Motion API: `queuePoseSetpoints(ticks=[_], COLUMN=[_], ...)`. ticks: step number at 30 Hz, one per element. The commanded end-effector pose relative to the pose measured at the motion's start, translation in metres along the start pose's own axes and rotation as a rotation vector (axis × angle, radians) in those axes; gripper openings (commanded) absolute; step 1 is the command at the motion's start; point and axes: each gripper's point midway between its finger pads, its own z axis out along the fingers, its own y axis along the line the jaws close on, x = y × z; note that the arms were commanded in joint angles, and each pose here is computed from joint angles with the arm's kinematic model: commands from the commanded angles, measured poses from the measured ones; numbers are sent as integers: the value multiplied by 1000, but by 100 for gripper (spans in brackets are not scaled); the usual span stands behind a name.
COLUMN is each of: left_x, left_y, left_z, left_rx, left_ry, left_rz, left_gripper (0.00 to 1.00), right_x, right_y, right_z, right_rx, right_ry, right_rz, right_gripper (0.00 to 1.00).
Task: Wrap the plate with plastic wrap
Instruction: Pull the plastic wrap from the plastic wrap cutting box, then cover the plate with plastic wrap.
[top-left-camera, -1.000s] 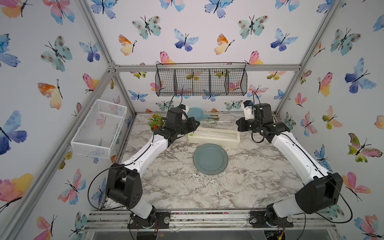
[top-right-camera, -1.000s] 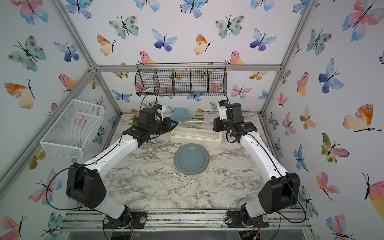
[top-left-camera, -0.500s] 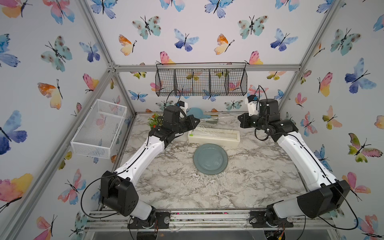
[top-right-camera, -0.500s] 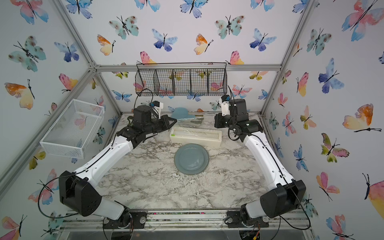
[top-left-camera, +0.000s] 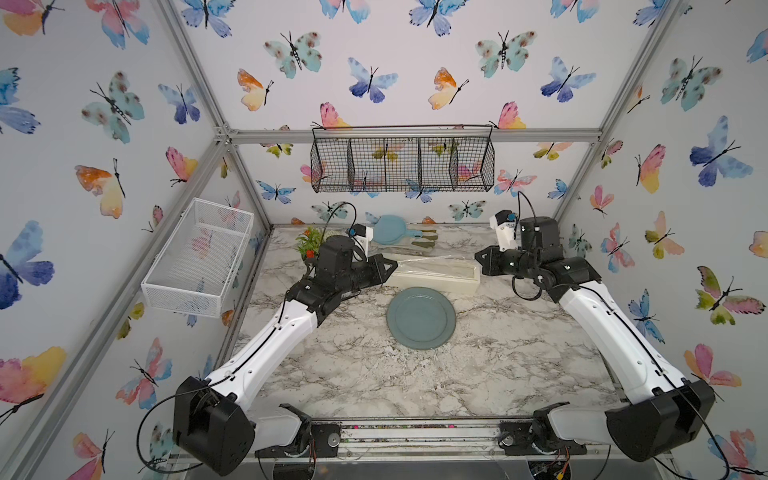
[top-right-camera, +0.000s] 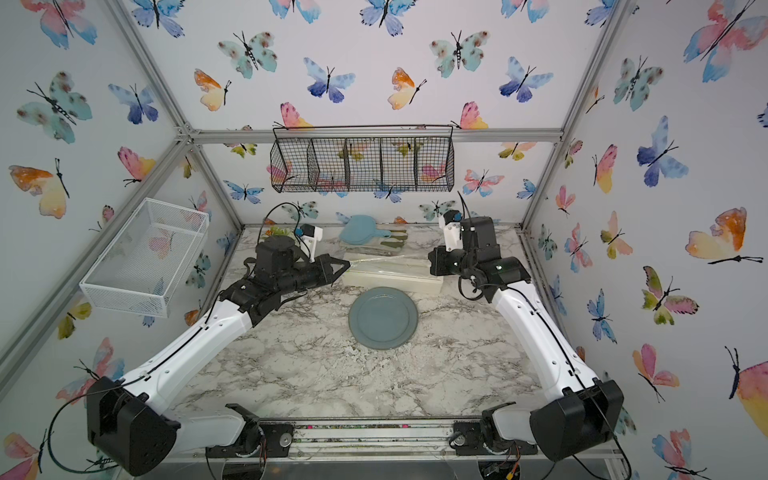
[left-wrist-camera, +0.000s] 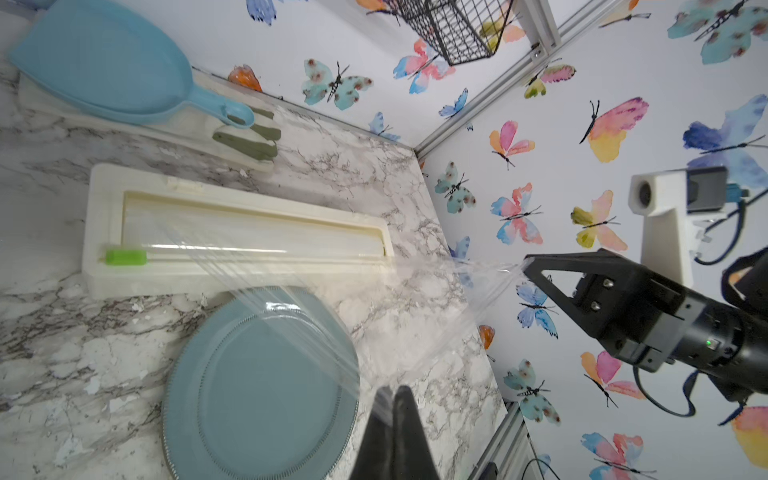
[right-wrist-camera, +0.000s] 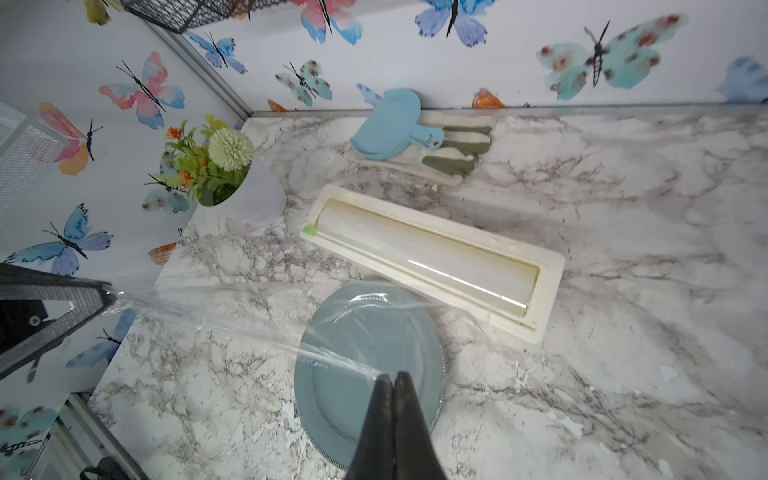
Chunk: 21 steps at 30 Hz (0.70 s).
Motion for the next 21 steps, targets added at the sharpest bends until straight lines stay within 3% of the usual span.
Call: queuePoseSetpoints(ticks=[1, 7, 14, 21], left_x=[23, 86, 146, 183], left_y=[-2, 20, 45, 86], left_z=[-9, 1, 12, -5], left_rx=[34, 34, 2, -83], left_ry=[3, 121, 249, 258], left_rz=[28, 4, -34, -93], left_gripper=[0, 0, 0, 0], right_x=[37, 99, 117, 148], right_y=[-5, -18, -27, -31], right_z=[8, 17, 13, 21], right_rx=[-25, -5, 31, 20], right_ry=[70, 194, 211, 265], right_rz=[62, 116, 139, 176], right_gripper=[2, 2, 2, 2])
